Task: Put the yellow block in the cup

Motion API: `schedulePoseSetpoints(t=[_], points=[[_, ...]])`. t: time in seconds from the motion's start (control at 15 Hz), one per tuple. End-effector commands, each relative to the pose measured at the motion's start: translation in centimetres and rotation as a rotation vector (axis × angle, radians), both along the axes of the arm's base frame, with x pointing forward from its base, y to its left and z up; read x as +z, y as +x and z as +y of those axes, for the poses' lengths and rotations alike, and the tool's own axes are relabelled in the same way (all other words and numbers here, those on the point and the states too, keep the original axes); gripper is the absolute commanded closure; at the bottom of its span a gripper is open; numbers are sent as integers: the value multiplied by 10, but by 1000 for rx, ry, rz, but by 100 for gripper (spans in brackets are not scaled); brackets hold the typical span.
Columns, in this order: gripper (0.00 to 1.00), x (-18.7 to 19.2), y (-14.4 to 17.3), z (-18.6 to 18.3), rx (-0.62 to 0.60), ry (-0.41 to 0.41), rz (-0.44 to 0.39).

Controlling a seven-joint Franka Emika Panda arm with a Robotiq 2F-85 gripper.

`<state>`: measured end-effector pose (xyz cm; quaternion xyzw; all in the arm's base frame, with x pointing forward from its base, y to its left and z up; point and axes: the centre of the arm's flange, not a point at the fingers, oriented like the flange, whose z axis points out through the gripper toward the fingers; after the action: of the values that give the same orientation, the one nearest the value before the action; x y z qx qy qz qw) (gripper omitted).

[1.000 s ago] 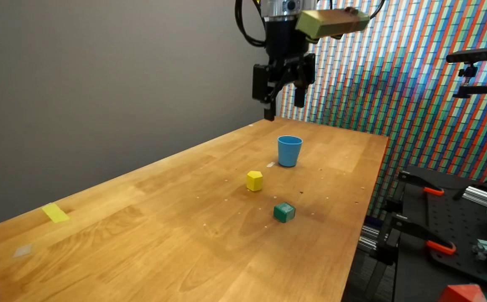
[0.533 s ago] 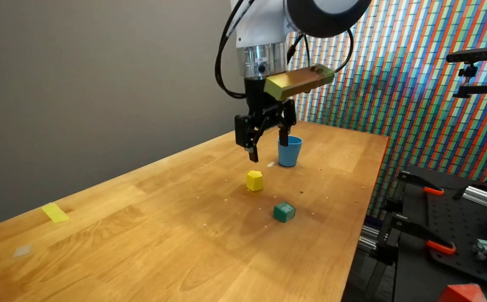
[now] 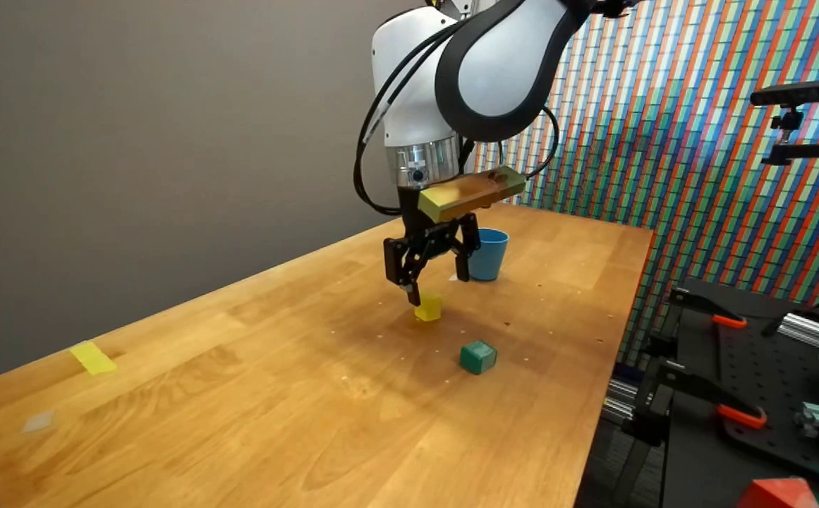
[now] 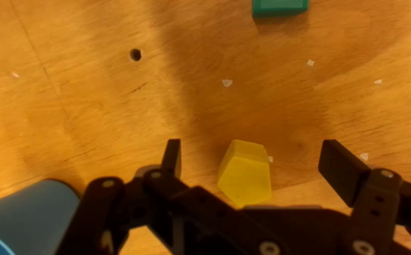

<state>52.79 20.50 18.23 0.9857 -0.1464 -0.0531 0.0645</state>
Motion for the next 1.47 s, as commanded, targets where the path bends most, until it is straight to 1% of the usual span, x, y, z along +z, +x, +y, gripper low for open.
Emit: schedulePoseSetpoints(t=[0.0,0.07,0.13,0.2,0.4,0.6,0.67,0.8,0.87,1.0,1.13,1.27,1.4], points=[[0,-19,26,2,1,26,10],[0,-23,29,0,-2,27,15],[8,-27,32,-1,-4,26,18],[26,-31,34,-2,0,16,19],[50,-39,38,-7,-5,-4,18],[74,-36,42,-8,-5,-30,5],[81,-27,41,-8,-5,-1,14],[79,6,35,-4,4,-4,-16],[79,29,32,-6,-7,-46,-50],[79,68,33,-14,-43,-102,-104],[81,99,35,-29,-110,-160,-135],[81,116,35,-52,-207,-233,-145],[81,117,32,-75,-308,-286,-131]])
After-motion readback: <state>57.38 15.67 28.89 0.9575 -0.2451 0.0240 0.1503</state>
